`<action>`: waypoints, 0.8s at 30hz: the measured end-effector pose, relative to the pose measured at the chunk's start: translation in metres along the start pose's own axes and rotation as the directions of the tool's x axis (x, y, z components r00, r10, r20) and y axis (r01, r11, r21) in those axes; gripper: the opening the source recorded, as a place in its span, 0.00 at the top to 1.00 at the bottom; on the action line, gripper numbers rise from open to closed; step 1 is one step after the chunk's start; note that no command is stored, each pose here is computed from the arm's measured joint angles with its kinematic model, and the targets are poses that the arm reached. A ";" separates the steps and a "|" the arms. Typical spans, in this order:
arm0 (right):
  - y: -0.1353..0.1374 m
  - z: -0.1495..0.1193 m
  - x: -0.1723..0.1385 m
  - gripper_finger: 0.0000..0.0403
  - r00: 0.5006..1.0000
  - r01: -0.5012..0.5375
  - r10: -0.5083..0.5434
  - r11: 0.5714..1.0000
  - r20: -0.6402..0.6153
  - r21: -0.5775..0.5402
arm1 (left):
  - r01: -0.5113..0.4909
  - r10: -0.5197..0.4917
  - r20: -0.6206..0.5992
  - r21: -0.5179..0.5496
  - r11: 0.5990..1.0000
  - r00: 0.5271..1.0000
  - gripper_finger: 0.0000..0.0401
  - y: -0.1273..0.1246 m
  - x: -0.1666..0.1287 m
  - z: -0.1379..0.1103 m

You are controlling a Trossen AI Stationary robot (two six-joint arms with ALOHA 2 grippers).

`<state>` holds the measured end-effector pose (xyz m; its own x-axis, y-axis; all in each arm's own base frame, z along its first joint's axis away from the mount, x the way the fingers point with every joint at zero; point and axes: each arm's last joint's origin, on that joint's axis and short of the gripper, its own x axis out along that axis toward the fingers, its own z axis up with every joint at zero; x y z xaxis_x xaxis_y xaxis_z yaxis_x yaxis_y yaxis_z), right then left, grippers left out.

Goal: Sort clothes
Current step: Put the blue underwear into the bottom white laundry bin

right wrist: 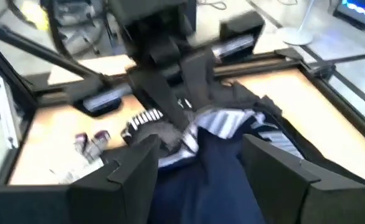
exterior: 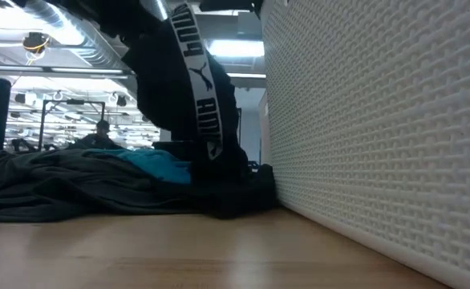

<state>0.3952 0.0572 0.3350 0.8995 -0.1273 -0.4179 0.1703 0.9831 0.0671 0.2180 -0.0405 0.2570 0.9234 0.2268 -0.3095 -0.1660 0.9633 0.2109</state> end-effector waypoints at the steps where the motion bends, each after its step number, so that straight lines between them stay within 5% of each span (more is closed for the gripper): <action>1: 0.000 0.001 0.000 0.43 1.000 -0.010 0.010 1.000 0.004 0.002 | -0.011 0.011 -0.004 0.000 1.000 1.000 0.97 0.000 0.000 0.000; 6: 0.005 -0.002 0.012 0.43 0.998 -0.066 0.065 0.998 0.023 0.008 | -0.035 0.035 0.009 -0.016 0.999 0.999 0.97 0.003 0.001 0.001; 14: 0.007 -0.027 0.045 0.43 0.999 0.022 -0.023 1.000 -0.041 -0.021 | 0.035 -0.036 0.044 0.027 0.999 0.998 0.97 -0.005 -0.002 0.003; 24: 0.005 -0.030 0.048 0.43 0.996 0.066 -0.070 0.995 -0.047 -0.080 | 0.058 -0.059 0.037 0.033 0.998 0.998 0.97 -0.007 -0.002 0.002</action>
<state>0.4268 0.0601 0.2882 0.8654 -0.1897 -0.4639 0.1969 0.9799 -0.0333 0.2177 -0.0479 0.2585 0.9438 0.1642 -0.2869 -0.1008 0.9695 0.2233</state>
